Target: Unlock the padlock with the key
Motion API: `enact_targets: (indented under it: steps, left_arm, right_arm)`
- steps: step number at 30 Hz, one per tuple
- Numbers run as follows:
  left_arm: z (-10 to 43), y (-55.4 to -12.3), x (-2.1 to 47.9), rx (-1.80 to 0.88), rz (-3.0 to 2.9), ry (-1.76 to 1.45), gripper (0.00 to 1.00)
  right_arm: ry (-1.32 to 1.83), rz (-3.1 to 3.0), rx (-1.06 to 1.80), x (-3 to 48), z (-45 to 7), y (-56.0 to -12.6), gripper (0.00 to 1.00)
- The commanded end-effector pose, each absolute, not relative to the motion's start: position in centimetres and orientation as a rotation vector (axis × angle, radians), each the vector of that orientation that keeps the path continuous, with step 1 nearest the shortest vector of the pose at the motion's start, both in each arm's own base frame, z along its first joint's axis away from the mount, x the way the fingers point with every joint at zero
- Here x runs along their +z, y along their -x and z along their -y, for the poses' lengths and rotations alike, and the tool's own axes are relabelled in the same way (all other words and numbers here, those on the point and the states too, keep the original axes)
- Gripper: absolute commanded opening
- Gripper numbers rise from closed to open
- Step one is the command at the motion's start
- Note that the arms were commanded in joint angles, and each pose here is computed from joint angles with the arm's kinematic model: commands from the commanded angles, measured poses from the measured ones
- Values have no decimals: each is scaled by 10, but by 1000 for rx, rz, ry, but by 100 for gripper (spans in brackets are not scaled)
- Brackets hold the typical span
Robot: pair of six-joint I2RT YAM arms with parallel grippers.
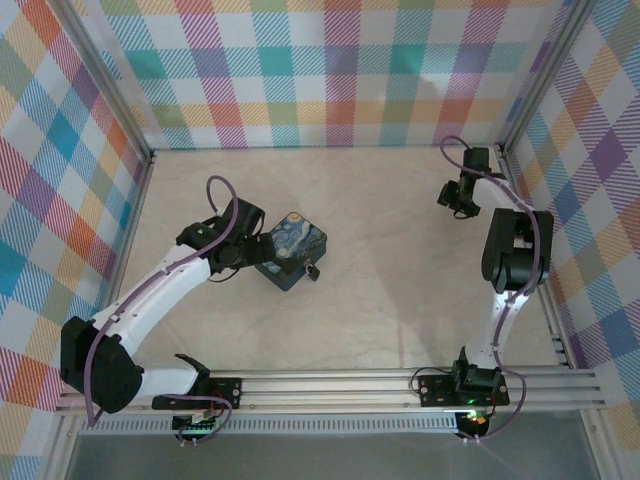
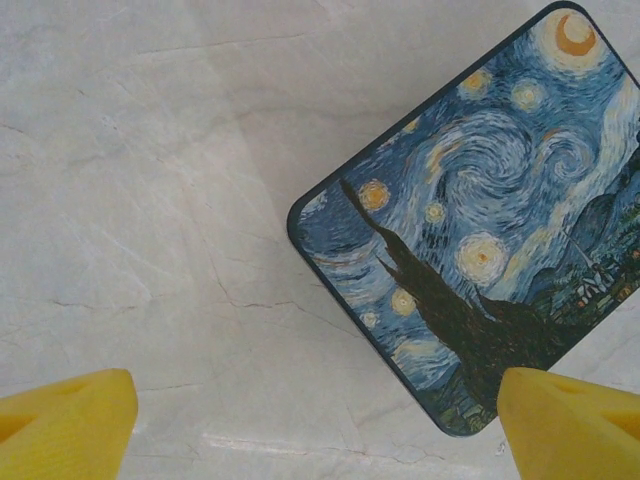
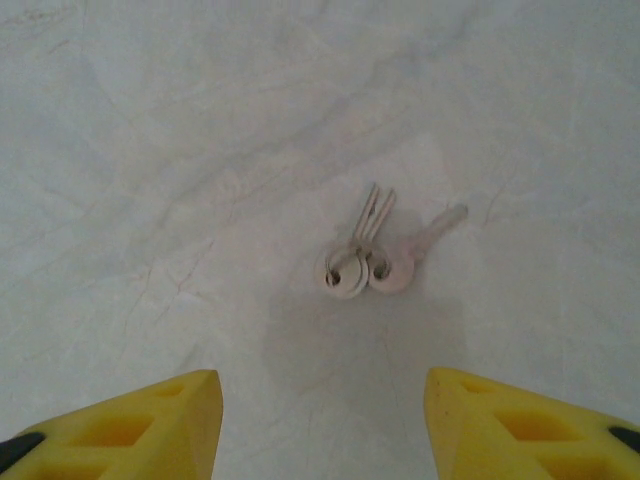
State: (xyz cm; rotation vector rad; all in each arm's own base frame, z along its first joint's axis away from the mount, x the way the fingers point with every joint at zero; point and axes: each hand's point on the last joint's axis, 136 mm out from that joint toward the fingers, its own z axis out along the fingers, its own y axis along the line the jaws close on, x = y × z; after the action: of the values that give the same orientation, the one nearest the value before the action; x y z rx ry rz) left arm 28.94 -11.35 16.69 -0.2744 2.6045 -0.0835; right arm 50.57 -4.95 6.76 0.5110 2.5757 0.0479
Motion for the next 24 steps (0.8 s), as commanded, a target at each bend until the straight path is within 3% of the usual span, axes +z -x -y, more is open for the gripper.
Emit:
enact_targets:
  steps: [1, 11, 21, 24]
  left_arm:
    - [115, -292, 181, -67, -2592, 226, 93]
    - [117, -301, 200, -63, -2562, 206, 93]
    - [120, -301, 213, -97, -2539, 199, 93]
    - [117, -299, 216, -88, -2530, 196, 93]
  right_arm:
    - [-463, -2596, -20, 71, 63, -516, 53]
    - [-360, -2654, -54, 50, 67, -531, 45]
    - [-357, -2738, -10, 31, 64, -531, 47]
    - [-362, -2763, 6, 23, 62, -531, 42]
